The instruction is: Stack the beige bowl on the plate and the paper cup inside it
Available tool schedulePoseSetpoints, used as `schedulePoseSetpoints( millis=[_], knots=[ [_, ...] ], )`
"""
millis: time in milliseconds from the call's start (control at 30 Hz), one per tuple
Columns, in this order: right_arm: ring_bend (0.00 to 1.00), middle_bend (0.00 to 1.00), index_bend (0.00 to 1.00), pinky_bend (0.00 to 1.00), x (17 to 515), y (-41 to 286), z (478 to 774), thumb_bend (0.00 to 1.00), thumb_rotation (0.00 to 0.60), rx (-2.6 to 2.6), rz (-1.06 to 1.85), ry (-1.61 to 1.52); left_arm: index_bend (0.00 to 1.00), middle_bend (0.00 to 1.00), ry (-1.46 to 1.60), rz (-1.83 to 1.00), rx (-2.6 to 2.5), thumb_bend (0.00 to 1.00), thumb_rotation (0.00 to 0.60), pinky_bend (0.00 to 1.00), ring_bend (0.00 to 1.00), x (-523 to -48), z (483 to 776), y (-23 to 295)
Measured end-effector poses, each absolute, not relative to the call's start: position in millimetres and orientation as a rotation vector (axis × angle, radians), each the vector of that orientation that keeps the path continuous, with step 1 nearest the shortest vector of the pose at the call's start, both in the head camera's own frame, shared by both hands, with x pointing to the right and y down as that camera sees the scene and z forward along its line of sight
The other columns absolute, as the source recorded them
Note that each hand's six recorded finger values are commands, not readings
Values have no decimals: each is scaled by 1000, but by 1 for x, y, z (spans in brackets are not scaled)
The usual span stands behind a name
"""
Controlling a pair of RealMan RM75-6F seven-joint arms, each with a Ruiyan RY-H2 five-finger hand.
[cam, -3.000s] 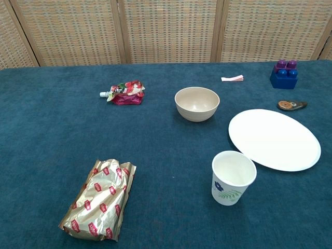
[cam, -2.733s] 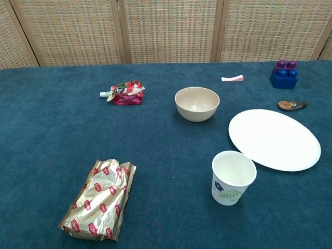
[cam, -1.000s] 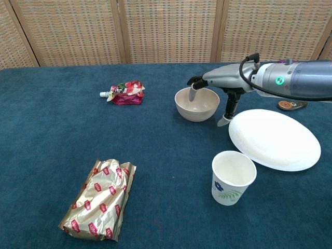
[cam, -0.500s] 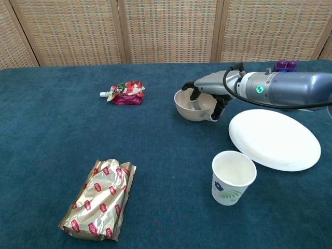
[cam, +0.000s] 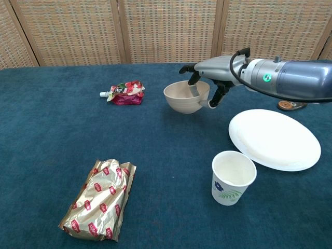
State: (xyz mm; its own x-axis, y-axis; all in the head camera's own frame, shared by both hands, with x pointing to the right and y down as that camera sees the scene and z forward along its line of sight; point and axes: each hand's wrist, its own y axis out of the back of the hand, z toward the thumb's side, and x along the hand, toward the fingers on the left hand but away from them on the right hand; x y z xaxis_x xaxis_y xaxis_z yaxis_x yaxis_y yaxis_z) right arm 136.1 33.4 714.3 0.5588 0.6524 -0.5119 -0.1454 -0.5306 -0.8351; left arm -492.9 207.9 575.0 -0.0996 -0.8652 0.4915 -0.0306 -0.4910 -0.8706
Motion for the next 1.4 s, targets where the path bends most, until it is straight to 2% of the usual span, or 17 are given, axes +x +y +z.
schedulePoseSetpoints(
  millis=[233, 367, 567, 867, 1300, 1367, 1400],
  knots=[
    [0, 0, 660, 0, 170, 27, 678, 428, 600, -1869, 1040, -522, 0, 0, 981, -1654, -1549, 0, 600, 0, 0, -489, 577, 210],
    [0, 0, 661, 0, 215, 27, 652, 428, 600, -1834, 1050, -570, 0, 0, 967, -1642, -1559, 0, 600, 0, 0, -485, 577, 212],
    [0, 0, 662, 0, 287, 59, 632, 430, 600, -1807, 1116, -560, 0, 0, 938, -1637, -1575, 0, 600, 0, 0, -479, 580, 217],
    [0, 0, 662, 0, 321, 107, 645, 434, 600, -1829, 1171, -463, 0, 0, 911, -1617, -1599, 0, 600, 0, 0, -472, 582, 220],
    [0, 0, 662, 0, 325, 125, 684, 434, 600, -1825, 1230, -393, 0, 0, 929, -1612, -1622, 0, 600, 0, 0, -475, 578, 222],
    [0, 0, 598, 0, 327, 125, 686, 432, 600, -1818, 1237, -387, 0, 0, 926, -1613, -1628, 0, 600, 0, 0, -475, 578, 223],
    [0, 0, 486, 0, 328, 125, 687, 412, 600, -1813, 1240, -380, 0, 0, 925, -1613, -1627, 0, 600, 0, 0, -475, 577, 223]
  ],
)
